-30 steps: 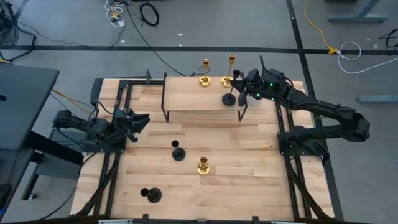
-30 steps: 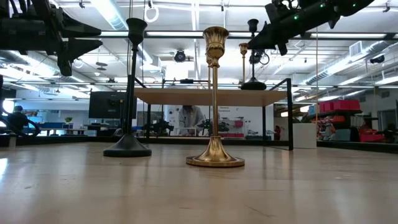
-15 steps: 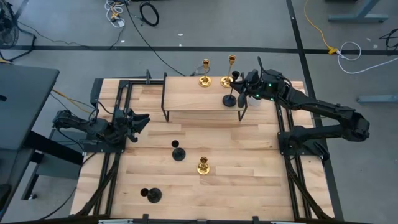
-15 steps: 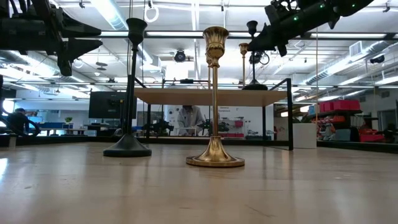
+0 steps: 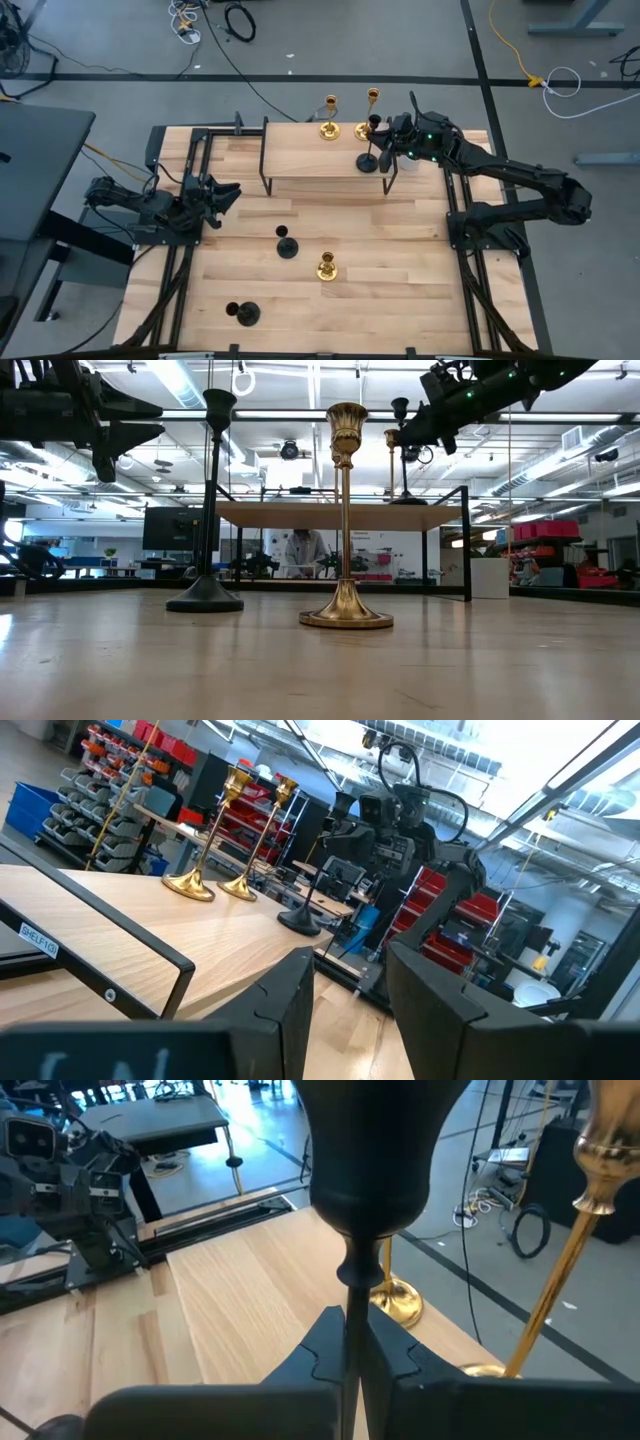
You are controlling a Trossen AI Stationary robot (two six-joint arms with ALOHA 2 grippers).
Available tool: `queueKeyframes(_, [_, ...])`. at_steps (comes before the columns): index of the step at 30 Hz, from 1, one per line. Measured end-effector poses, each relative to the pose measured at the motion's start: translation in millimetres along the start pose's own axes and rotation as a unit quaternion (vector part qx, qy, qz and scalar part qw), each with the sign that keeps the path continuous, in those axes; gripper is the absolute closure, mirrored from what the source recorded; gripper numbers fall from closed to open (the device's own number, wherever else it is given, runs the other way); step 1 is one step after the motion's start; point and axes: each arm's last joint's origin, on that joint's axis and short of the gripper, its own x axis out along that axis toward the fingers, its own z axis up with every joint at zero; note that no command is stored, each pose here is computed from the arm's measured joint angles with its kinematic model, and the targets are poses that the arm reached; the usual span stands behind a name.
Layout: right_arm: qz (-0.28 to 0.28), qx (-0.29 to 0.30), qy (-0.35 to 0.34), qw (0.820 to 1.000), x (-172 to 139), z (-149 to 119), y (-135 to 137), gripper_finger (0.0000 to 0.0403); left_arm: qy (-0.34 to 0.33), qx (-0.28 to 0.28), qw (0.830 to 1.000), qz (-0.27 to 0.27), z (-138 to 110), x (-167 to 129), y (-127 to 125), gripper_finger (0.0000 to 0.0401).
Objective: Pick & Place candle stick holders
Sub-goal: Put the right black candle holder on the shelf
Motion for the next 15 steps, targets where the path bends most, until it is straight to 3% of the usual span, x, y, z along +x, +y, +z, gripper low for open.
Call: queueKeyframes(15, [0.018, -0.019, 0.005, 1.0, 0.1, -0.9, 1.1, 0.0374, 0.0, 0.0, 1.0, 0.0, 0.2, 0.0, -0.1, 0.027])
